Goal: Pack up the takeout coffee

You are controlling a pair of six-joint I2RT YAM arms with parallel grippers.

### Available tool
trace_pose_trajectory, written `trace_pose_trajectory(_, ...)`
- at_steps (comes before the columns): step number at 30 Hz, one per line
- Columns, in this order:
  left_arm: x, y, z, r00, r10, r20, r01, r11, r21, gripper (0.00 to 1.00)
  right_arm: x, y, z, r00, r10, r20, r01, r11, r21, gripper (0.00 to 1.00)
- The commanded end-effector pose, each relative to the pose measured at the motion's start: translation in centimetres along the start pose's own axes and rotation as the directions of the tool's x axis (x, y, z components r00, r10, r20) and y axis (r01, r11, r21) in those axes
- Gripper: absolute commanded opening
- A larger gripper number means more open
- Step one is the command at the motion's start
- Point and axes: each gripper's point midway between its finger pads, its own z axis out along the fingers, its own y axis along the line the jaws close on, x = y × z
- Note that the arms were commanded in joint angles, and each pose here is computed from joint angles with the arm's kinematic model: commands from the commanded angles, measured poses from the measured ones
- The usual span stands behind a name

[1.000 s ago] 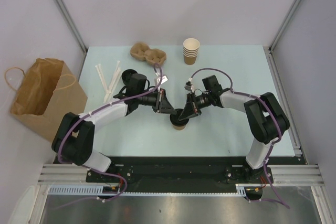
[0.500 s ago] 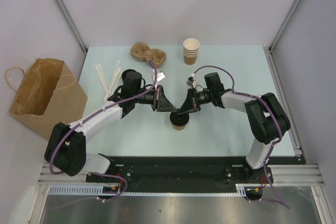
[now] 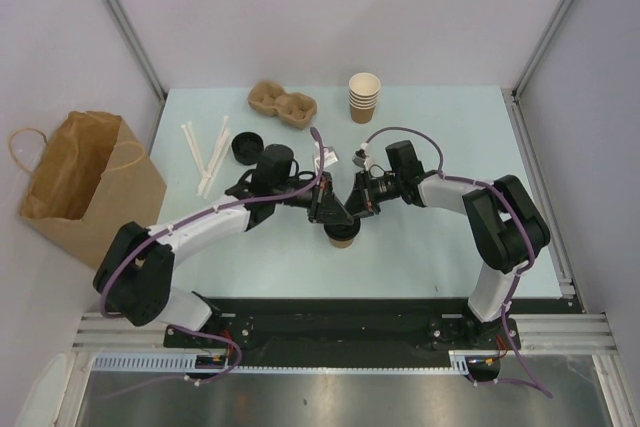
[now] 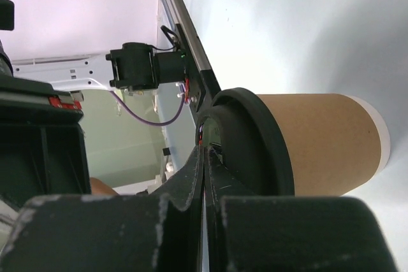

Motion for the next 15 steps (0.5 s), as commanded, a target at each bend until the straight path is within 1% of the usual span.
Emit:
trace_pose_trajectory(1,-0.8,-0.7,1.5,0.996,0.089,0.024,-0.090,0.995,0.041,0.00,0.0,-2.4,0.1,1.000,-0.002,0.014,0.001,0.997,0.072,0.00)
trace_pose_trajectory(4,1.4,0.7,2.2,0.999,0.043,-0.013,-0.042,0.999,0.030,0.00,0.3,-2.6,0.3,1.000,-0.010,0.008,0.010,0.996,0.084,0.00)
trace_pose_trajectory(6,4.1,2.6,2.6,0.997,-0.049,-0.054,0.049,0.999,-0.009,0.00,0.5,-2.6,0.3,1.000,-0.016,0.001,0.016,0.996,0.089,0.00)
trace_pose_trajectory(7,4.6,3.3,2.7,0.997,-0.065,-0.051,0.064,0.998,-0.022,0.00,0.8,-2.8,0.4,1.000,-0.005,-0.007,0.006,0.995,0.096,0.00)
trace_pose_trajectory(11,10.6,7.1,2.8,0.962,-0.242,-0.126,0.227,0.966,-0.122,0.00,1.2,-3.2,0.6,1.000,-0.006,-0.021,0.009,0.994,0.110,0.00)
trace_pose_trajectory(13,11.8,8.6,2.7,0.941,-0.307,-0.144,0.283,0.945,-0.163,0.00,1.3,-3.3,0.8,1.000,-0.015,-0.024,0.018,0.993,0.117,0.00)
trace_pose_trajectory(15,10.5,8.7,2.6,0.955,-0.266,-0.131,0.246,0.957,-0.154,0.00,1.4,-3.2,0.8,1.000,-0.017,-0.026,0.020,0.993,0.117,0.00)
